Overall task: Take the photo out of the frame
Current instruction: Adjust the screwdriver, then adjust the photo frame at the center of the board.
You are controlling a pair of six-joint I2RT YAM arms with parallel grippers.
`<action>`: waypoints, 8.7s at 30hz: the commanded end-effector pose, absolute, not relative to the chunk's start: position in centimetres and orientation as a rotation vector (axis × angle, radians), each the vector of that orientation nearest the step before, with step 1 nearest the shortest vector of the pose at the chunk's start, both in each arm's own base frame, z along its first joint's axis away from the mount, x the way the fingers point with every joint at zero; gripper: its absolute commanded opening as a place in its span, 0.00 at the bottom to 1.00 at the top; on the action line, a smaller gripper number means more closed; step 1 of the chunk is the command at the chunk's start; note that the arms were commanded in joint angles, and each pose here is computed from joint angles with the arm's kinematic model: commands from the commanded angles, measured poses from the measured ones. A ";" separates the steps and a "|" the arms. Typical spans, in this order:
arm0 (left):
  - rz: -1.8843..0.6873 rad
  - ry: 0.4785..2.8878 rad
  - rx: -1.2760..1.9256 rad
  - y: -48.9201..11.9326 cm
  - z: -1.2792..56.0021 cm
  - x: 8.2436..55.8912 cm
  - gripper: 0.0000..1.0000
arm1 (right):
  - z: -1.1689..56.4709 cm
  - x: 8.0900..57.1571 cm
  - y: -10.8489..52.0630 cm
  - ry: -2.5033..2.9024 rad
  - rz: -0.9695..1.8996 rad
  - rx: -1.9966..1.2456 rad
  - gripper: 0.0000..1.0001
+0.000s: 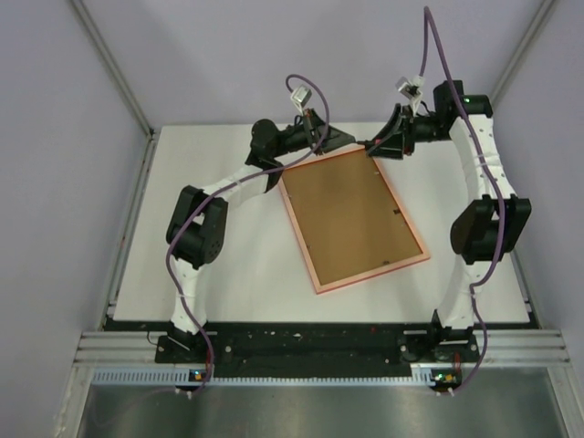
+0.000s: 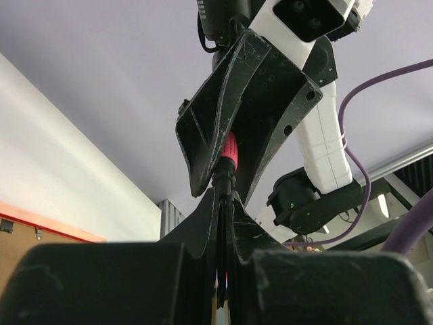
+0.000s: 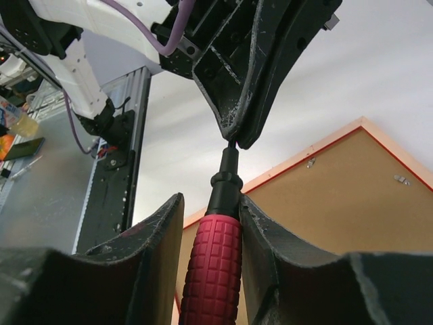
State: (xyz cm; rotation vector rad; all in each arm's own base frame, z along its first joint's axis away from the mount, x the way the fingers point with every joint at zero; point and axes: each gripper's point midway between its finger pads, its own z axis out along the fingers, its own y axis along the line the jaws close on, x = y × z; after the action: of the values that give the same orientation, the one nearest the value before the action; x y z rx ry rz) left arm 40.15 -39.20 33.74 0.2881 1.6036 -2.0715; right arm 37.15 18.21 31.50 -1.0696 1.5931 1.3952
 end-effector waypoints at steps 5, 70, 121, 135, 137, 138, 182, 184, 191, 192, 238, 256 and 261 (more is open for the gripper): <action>-2.076 1.509 0.336 -38.8 35.8 39.7 0.00 | 37.7 33.6 18.3 1.433 1.598 -0.961 0.38; -0.477 2.144 0.581 -27.5 14.4 51.2 0.98 | 17.3 25.3 1.2 2.718 0.235 -1.342 0.00; -0.341 2.217 0.935 -26.9 4.8 56.6 0.74 | 17.2 25.4 3.7 2.744 0.322 -1.181 0.00; -0.301 2.107 0.934 -26.7 6.3 58.7 0.73 | 14.8 25.1 2.5 2.825 0.237 -1.178 0.00; -0.297 2.128 0.973 -26.7 5.6 58.2 0.63 | 14.4 25.9 2.4 2.833 0.217 -1.147 0.00; -0.299 2.139 0.993 -26.6 5.3 57.8 0.59 | 14.1 26.3 2.3 2.837 0.209 -1.137 0.00; -0.394 2.194 1.221 -28.5 3.3 50.9 0.35 | 12.9 34.5 5.4 2.382 -0.267 -1.126 0.00; -0.391 2.203 1.216 -28.4 3.3 50.8 0.34 | 13.1 33.7 4.9 2.350 -0.297 -1.099 0.00; -0.334 2.256 1.160 -27.5 2.8 51.2 0.27 | 13.6 30.1 3.2 2.336 -0.342 -1.047 0.00; -0.331 2.261 1.150 -27.4 2.8 51.2 0.27 | 13.7 29.6 3.0 2.338 -0.343 -1.039 0.00; -0.107 2.804 0.692 -18.1 0.6 45.5 0.11 | 12.7 28.4 -1.4 2.253 -0.091 -0.624 0.00; -0.473 3.059 0.483 -19.9 1.9 37.0 0.00 | 12.4 33.1 -3.1 2.302 0.420 -0.165 0.00; -0.592 3.077 0.415 -21.1 2.5 36.3 0.00 | 11.6 34.8 -2.3 2.289 0.571 -0.038 0.00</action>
State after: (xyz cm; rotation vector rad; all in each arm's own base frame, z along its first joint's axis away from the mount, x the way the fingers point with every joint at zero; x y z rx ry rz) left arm 40.13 -20.21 3.25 0.5217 2.9179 -0.4519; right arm 32.67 -3.38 10.06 -0.1461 2.3679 0.4026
